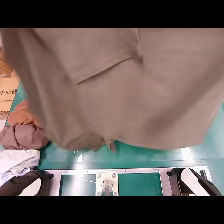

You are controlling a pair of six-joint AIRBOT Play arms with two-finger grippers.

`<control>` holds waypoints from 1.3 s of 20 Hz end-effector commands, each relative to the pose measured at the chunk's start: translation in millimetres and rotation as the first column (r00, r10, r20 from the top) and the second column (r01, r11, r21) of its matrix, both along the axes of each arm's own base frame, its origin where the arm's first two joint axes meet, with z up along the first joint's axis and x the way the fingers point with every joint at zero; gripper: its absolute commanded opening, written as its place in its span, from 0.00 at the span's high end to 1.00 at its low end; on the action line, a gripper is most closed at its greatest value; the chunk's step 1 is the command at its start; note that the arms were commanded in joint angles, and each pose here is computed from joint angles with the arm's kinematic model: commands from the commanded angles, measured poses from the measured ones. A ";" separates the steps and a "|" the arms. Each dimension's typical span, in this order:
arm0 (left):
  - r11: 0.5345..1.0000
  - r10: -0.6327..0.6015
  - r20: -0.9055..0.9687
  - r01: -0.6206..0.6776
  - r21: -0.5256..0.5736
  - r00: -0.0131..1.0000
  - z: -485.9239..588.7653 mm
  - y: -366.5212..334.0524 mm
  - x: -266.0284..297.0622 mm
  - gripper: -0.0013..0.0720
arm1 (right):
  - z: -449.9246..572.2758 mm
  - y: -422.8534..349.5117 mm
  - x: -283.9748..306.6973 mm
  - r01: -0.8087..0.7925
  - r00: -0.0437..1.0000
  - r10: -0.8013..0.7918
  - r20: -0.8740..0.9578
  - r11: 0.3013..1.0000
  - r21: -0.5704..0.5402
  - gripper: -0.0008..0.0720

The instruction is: Fold the shirts.

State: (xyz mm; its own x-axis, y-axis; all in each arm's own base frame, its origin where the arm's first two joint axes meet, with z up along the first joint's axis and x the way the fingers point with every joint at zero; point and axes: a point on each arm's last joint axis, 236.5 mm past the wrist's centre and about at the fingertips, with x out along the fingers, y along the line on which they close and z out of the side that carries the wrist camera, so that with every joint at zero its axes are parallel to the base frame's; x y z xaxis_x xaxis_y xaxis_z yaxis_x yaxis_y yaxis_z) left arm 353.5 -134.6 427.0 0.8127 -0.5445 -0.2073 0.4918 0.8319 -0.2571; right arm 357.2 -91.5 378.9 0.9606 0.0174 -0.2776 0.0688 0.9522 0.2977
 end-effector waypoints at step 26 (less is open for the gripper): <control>0.991 -0.058 -0.871 0.133 0.008 0.487 -464.0 1.6 133.0 0.95 | -427.3 -22.1 105.3 -0.348 0.503 0.297 -0.812 0.929 0.124 0.97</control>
